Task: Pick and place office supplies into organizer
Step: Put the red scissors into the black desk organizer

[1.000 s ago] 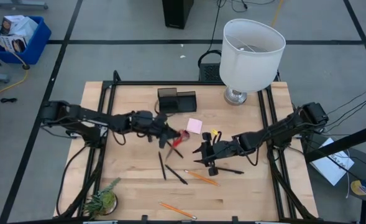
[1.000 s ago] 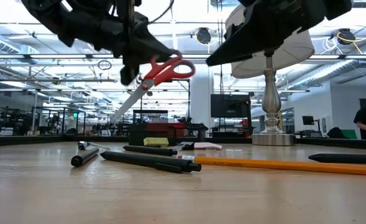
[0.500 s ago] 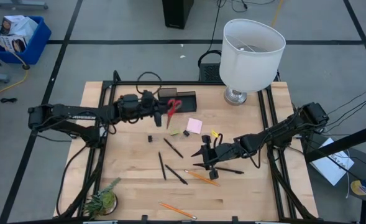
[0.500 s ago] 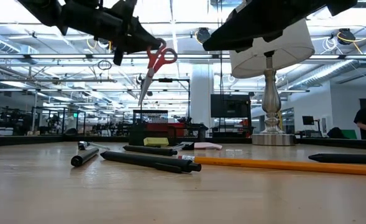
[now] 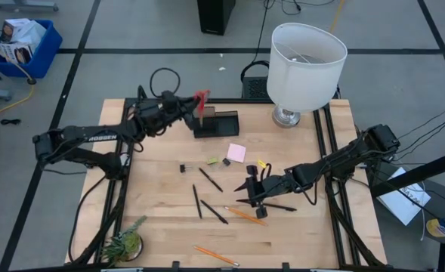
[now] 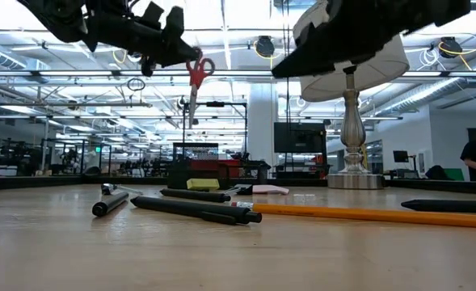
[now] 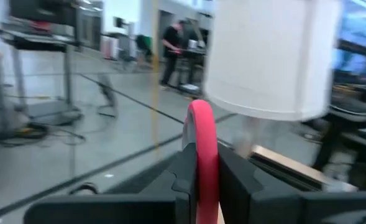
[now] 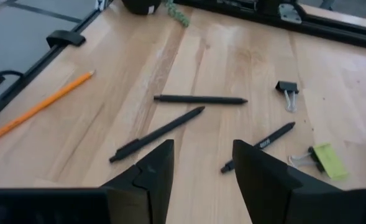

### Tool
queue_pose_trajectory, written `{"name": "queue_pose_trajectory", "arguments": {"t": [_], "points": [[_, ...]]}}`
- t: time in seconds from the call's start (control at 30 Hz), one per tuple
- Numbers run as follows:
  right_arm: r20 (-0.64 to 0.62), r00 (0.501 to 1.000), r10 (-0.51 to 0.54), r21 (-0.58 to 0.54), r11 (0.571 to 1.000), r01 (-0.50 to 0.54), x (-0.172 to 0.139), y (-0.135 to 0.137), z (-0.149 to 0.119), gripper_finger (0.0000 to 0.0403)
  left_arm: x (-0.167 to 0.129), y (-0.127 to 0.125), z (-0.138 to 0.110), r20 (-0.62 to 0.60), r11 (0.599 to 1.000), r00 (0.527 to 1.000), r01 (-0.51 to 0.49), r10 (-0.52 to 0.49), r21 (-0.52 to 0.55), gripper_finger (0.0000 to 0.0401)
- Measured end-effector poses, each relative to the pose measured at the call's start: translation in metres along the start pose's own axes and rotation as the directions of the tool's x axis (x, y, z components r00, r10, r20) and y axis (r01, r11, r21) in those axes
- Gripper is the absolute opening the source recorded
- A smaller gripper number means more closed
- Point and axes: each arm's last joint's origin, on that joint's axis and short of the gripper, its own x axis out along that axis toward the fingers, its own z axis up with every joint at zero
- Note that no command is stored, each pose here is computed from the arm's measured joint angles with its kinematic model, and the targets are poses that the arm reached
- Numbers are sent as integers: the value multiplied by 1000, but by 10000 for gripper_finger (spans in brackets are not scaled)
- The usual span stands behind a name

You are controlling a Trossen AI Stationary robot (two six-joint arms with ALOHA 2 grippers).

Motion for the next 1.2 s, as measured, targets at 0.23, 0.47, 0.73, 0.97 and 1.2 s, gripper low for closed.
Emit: {"name": "queue_pose_trajectory", "arguments": {"t": [0.23, 0.47, 0.73, 0.97, 1.2], "points": [[80, 997, -3, -8, 1000, 4, 0, 0, -11, 155, 4, 19, 5, 40, 999, 998, -43, 42, 3, 34], [79, 997, -16, -6, 1000, 17, 0, -4, -16, 155, 9, 30, 2, 33, 997, 997, -68, 67, 28, 44], [77, 997, -28, 7, 1000, 27, 1, -8, -17, 155, 32, 44, -24, 12, 998, 998, -60, 60, 9, 33], [74, 997, -27, 7, 1000, 27, 1, -8, -17, 155, 48, 48, -48, 9, 997, 997, -74, 74, 12, 55], [52, 998, -26, 3, 1000, 26, 1, -8, -19, 155, 53, 49, -57, 3, 997, 997, -71, 71, 8, 63]]}}
